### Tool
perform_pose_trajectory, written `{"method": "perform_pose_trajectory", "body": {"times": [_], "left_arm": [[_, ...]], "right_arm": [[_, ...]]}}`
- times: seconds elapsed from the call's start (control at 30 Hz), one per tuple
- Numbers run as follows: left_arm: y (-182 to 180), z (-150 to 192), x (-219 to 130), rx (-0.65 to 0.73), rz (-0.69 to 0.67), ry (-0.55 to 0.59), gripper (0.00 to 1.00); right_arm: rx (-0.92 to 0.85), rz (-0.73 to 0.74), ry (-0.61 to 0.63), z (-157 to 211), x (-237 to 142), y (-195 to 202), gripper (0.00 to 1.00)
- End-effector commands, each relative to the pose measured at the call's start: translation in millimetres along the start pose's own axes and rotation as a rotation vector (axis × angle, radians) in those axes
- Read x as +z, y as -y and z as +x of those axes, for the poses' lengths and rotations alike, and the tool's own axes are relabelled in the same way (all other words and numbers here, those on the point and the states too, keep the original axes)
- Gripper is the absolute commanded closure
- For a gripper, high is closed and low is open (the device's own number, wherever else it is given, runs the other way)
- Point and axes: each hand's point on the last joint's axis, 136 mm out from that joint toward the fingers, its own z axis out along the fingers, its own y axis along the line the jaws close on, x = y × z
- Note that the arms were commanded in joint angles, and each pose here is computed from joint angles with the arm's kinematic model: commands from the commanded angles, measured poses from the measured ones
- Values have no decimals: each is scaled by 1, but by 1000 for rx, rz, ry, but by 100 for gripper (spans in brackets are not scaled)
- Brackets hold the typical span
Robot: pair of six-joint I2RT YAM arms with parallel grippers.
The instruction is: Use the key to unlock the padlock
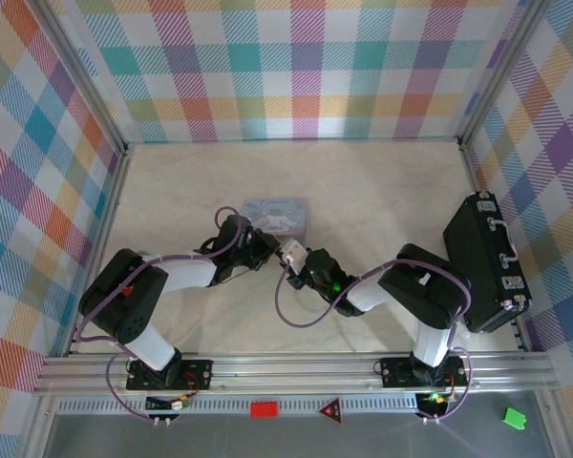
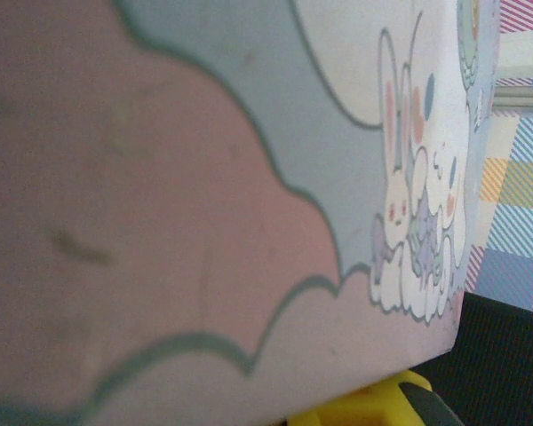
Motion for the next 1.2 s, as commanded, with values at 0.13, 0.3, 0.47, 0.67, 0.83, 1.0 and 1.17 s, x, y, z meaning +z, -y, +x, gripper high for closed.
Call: {"method": "perform_pose_trajectory", "body": {"times": [0.13,0.3,0.47,0.67,0.83,1.0,1.17], "left_arm": [[14,11,-4,-8,50,-36,92],[8,11,-1,-7,37,-35,92],[6,10,4,-1,28,-40,90],[3,8,3,23,-2,-29,86],[-5,6,-1,34,-47,-11,76],[-8,1,-11,53,-85,18,62],[-12,-16,-30,88,-146,73,50]], "right_arm": [[369,-46,15,-28,-2,3,95],[755,-184,-67,-23,-6,-15,96],[1018,-263,-94,-8,-6,-26,97],[1112,-269,-88,-3,-5,-24,100],[1073,-216,-113,0,-7,-18,99],[1055,-179,-132,7,-9,-15,100],[1047,-151,-141,10,-10,-11,100]]}}
